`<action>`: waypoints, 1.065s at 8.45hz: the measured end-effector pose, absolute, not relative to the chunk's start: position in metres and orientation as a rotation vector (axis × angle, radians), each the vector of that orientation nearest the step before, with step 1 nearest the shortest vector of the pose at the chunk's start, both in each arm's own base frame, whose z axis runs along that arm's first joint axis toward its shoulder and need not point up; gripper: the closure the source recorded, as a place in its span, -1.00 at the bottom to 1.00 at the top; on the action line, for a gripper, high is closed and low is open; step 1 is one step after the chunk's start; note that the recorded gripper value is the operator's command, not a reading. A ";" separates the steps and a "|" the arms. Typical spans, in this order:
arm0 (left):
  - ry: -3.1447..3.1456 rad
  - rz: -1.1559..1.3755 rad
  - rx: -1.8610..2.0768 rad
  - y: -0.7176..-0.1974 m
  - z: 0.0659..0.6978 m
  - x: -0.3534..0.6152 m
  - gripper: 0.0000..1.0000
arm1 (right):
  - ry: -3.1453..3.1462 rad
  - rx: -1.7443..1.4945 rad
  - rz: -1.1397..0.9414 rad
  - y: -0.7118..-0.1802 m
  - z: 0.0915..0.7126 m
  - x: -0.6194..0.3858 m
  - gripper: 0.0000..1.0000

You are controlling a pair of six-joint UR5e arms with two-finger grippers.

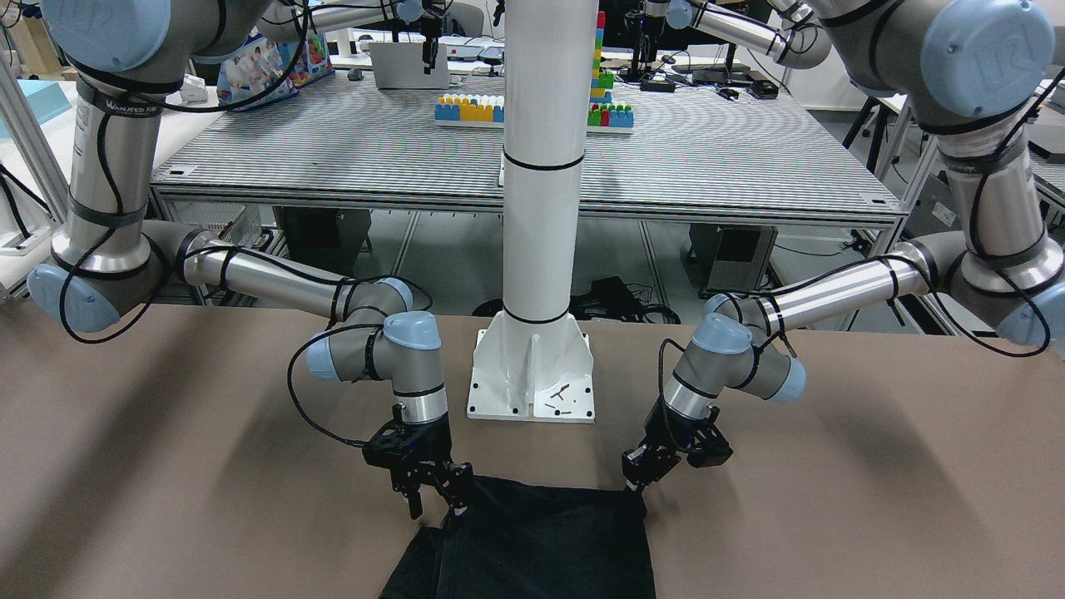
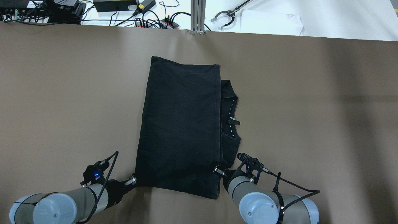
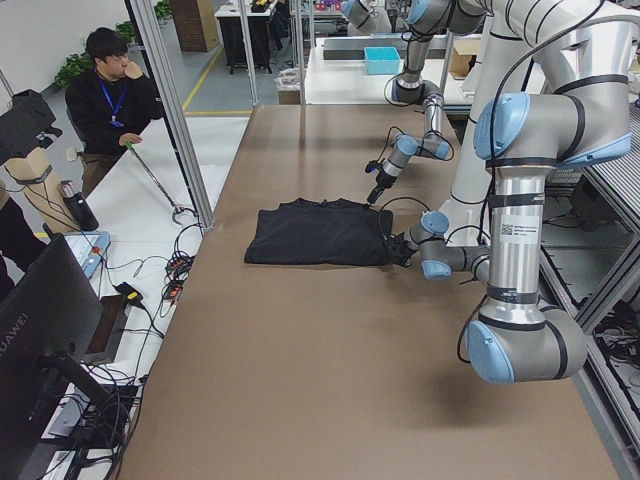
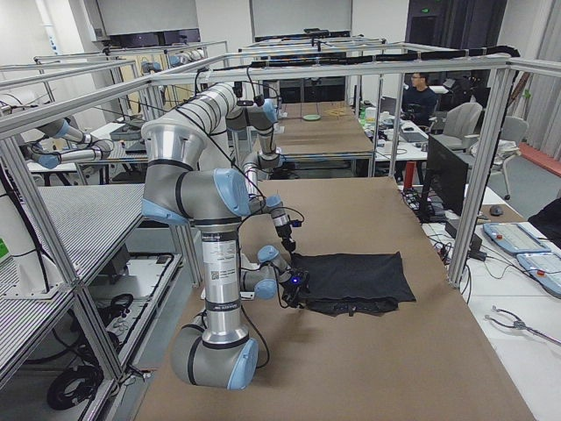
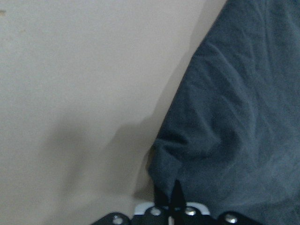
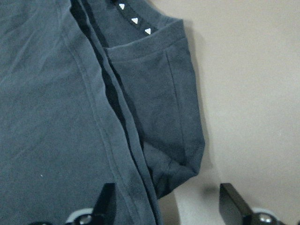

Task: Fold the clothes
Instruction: 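Grasp both hem corners nearest the robot with the left and right grippers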

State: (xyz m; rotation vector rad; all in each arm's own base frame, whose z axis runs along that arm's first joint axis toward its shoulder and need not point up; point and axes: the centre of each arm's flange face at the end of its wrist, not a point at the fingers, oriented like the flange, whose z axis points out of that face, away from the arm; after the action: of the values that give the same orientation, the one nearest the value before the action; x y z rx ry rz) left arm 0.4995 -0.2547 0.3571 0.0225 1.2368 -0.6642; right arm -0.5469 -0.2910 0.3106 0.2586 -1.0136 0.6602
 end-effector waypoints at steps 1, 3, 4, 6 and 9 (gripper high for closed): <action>1.236 -0.664 0.023 -0.255 0.358 0.499 1.00 | -1.011 0.260 0.665 -0.293 0.312 -0.550 -0.14; 1.235 -0.664 0.023 -0.255 0.358 0.499 1.00 | -1.008 0.261 0.669 -0.295 0.312 -0.557 0.30; 1.234 -0.664 0.023 -0.255 0.358 0.500 1.00 | -1.009 0.261 0.671 -0.296 0.311 -0.558 0.77; 1.234 -0.664 0.023 -0.255 0.359 0.500 1.00 | -1.021 0.260 0.675 -0.298 0.304 -0.559 1.00; 1.243 -0.661 0.022 -0.255 0.353 0.502 1.00 | -1.032 0.261 0.681 -0.301 0.299 -0.557 1.00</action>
State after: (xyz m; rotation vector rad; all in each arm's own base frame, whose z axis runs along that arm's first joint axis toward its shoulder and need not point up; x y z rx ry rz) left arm 0.5018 -0.2548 0.3533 0.0218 1.2434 -0.6611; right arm -0.5565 -0.3006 0.2988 0.2611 -1.0316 0.6809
